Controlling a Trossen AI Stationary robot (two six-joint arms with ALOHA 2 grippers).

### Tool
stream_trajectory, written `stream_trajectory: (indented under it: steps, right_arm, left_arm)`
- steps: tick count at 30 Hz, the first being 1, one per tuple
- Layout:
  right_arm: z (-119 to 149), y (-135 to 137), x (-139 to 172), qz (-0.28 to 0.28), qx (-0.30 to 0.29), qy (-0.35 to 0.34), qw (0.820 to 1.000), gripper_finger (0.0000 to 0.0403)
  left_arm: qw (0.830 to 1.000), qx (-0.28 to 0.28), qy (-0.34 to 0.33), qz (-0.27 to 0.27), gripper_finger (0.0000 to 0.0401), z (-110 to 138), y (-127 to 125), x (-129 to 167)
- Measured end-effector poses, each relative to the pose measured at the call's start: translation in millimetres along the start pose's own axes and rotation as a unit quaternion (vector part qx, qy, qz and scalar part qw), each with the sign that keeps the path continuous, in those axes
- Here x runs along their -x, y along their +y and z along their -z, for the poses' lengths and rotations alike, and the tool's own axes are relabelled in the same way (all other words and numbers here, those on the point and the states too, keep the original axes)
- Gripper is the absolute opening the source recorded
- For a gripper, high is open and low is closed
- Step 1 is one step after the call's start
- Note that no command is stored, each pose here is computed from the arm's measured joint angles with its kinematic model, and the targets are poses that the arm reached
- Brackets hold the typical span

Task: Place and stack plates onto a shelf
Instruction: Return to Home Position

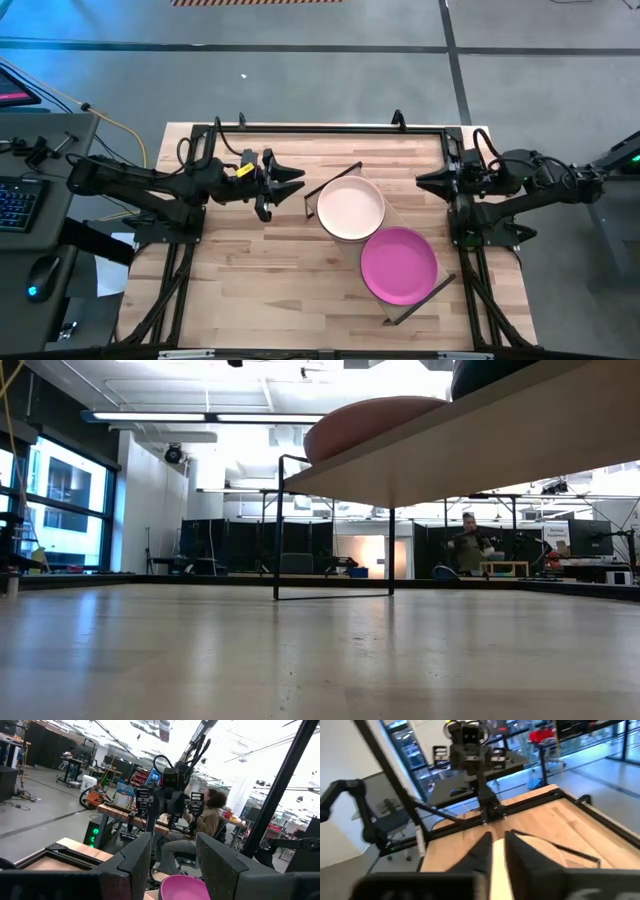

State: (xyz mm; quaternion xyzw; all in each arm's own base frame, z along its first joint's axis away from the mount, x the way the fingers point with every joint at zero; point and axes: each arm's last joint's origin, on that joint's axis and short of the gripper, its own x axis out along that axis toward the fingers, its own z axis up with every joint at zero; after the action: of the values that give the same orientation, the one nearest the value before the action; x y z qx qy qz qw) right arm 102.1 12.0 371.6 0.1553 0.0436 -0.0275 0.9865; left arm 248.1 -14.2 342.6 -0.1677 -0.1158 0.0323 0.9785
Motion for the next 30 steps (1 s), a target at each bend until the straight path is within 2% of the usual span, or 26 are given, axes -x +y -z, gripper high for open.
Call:
stream_trajectory:
  steps: [2,6,9,20,23,30]
  right_arm:
    - [0.9,0.1,2.7,-0.015,0.0,0.007,1.0,0.0012]
    - [0.4,-0.2,6.1,-0.021,-0.004,0.005,1.0,0.0019]
    - [0.2,-0.4,7.0,-0.022,0.0,0.003,1.0,0.0004]
    - [2.9,-3.2,15.2,-0.021,-0.001,0.008,1.0,0.0001]
    - [10.8,-6.2,16.5,-0.02,-0.001,0.012,1.0,0.0]
    - [48.8,-20.8,23.9,-0.024,-0.033,0.007,0.999,0.0]
  left_arm:
    - [1.0,0.0,0.0,0.0,0.0147,0.0,0.0,0.0]
    - [1.0,0.0,0.0,0.0,0.0147,0.0,-0.1,0.0]
    - [1.0,0.001,0.0,0.0,0.0147,0.0,-0.1,0.0]
    - [1.0,0.002,0.0,0.0,0.0147,0.0,-0.1,0.0]
    - [1.0,0.002,0.0,0.0,0.0147,0.0,-0.1,0.0]
    - [1.0,0.014,0.0,0.0,0.0147,0.1,-0.1,-0.1]
